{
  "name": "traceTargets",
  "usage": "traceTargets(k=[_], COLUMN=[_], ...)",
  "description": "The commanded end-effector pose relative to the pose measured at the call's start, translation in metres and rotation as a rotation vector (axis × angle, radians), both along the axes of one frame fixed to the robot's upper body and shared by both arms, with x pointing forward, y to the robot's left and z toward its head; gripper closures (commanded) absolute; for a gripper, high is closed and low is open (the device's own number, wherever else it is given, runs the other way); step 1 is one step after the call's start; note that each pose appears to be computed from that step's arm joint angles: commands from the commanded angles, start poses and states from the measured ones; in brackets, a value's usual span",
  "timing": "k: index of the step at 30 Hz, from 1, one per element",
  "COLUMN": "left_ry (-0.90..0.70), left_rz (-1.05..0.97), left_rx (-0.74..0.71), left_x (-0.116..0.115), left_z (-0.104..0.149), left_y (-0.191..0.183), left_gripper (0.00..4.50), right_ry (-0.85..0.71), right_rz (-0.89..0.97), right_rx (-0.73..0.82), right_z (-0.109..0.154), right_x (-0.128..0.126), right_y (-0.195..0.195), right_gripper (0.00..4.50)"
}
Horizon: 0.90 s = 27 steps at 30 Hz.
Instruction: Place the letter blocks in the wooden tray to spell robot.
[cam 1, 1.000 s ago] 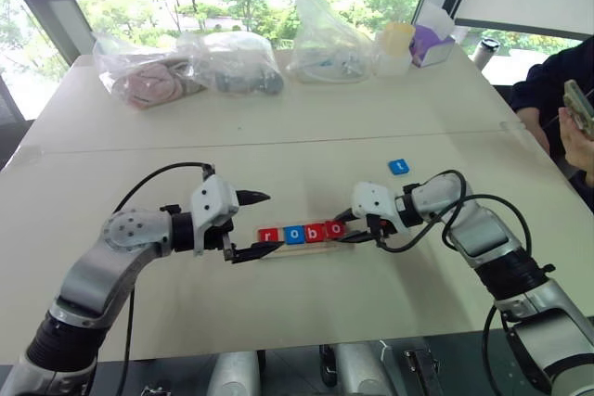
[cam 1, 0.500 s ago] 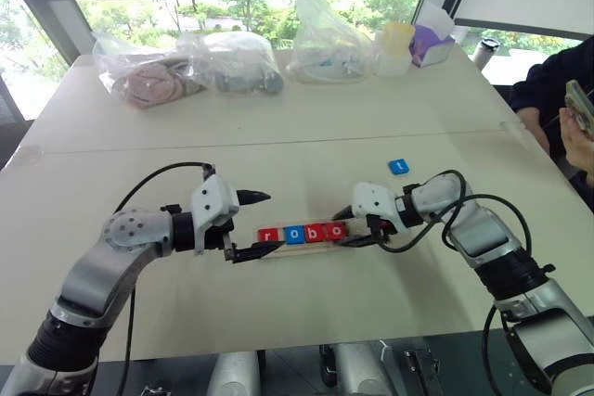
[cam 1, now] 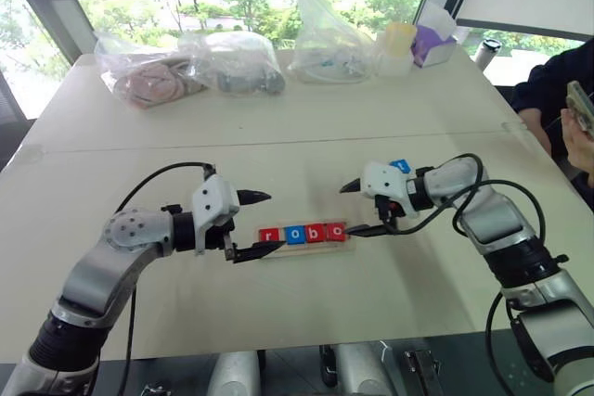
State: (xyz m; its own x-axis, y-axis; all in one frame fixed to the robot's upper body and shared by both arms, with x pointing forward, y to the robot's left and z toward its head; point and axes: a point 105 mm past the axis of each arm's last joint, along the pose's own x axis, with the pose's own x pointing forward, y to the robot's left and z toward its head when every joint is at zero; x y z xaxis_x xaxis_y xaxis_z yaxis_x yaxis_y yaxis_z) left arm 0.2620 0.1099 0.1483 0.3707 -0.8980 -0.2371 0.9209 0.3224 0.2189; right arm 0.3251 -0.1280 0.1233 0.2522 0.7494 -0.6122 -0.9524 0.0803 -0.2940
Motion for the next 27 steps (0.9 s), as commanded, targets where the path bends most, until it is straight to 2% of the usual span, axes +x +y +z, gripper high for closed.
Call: traceTargets(k=[1,9,19,27], left_ry=[-0.033,-0.037,-0.037,-0.021], left_rz=[-0.015,-0.020,-0.018,-0.030], left_rx=[0.000,0.004,0.000,-0.003], left_x=[0.001,0.002,0.001,-0.004], left_z=[0.005,0.005,0.006,0.006], left_y=[-0.003,-0.003,-0.003,-0.003], left_gripper=[0.00,0.00,0.00,0.00], right_ry=[-0.006,0.041,0.001,-0.030], right_rz=[0.004,0.022,0.003,0.012], right_rx=[0.015,0.027,0.045,0.063], right_z=[0.008,0.000,-0.007,0.001], right_x=[-0.003,-0.015,-0.006,-0.004], right_y=[-0.004,0.004,0.011,0.015], right_gripper=[0.08,0.08,0.08,0.08])
